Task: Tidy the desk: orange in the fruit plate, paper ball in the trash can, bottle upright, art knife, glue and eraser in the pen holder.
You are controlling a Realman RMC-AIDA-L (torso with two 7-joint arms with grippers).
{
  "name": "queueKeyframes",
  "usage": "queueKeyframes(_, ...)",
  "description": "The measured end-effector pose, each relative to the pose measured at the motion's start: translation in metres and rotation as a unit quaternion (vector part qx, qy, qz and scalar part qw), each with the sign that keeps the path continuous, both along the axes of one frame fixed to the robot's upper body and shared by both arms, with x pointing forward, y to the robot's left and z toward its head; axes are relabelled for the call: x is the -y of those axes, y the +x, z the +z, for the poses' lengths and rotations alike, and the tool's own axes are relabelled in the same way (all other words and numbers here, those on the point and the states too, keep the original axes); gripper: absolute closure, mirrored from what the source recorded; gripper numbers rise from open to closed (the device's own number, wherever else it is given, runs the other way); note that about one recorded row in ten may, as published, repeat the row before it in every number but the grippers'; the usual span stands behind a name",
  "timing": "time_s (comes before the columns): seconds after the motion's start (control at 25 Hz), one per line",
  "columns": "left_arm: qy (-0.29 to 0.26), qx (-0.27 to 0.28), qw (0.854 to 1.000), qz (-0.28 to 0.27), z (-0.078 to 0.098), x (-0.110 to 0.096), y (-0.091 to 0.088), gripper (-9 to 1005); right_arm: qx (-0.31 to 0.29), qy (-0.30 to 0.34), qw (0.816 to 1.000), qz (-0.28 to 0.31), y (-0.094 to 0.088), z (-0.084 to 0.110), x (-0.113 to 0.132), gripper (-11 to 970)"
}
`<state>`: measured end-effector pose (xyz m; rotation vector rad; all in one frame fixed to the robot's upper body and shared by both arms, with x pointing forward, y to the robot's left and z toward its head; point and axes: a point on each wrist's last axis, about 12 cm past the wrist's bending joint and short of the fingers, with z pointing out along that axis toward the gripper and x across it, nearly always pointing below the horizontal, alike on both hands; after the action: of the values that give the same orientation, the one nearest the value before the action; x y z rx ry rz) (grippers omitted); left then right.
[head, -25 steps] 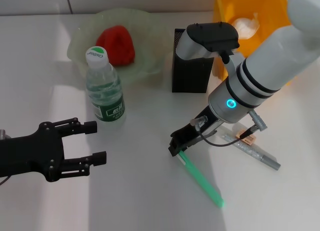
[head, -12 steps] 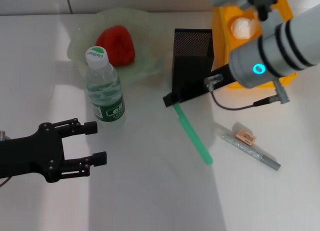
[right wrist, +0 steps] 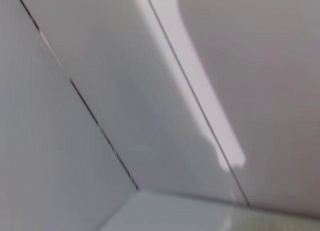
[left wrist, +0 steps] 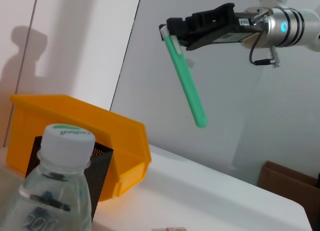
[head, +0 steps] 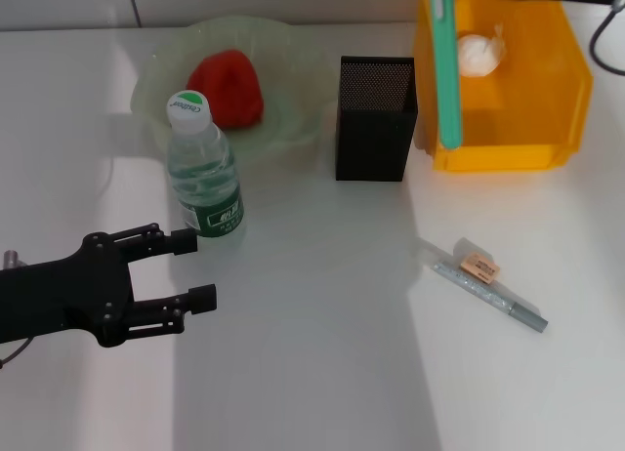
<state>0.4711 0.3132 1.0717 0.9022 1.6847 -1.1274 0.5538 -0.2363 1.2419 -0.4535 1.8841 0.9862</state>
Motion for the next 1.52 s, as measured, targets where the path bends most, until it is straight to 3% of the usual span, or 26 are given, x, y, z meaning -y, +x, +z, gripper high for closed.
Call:
queueKeyframes(0.16, -0.004, -0.007, 1.0, 0.003, 0.0, 0.0, 0.0, 210, 0.039, 0.043, 0.998, -0.011, 0.0, -0.001, 0.022, 827)
queueKeyframes(0.36, -0.005, -0.008, 1.0, 0.006, 0.0, 0.001, 0.001, 210, 0.088, 0.04, 0.995, -0.018, 0.009, -0.008, 0.033, 815)
queueKeyframes(0.68, -0.015, -0.007, 1.0, 0.012, 0.0, 0.003, 0.001, 210, 0.137, 0.134, 0.981, -0.04, 0.039, -0.061, 0.031, 796)
queueKeyframes(0.88, -0.017, -0.007, 1.0, 0.012, -0.001, 0.004, 0.0, 210, 0.124, 0.133, 0.981, -0.062, 0.061, -0.091, 0.014, 784)
queueKeyframes(1.12, -0.017, -0.009, 1.0, 0.014, -0.002, 0.005, 0.0, 210, 0.097, 0.099, 0.987, -0.086, 0.075, -0.112, -0.003, 769)
queueKeyframes(1.44, -0.018, -0.012, 1.0, 0.015, -0.003, 0.006, -0.002, 210, 0.08, 0.097, 0.988, -0.085, 0.077, -0.117, -0.009, 750)
queueKeyframes(1.52, -0.017, -0.013, 1.0, 0.015, -0.004, 0.006, -0.003, 210, 0.076, 0.101, 0.988, -0.084, 0.075, -0.119, -0.007, 641)
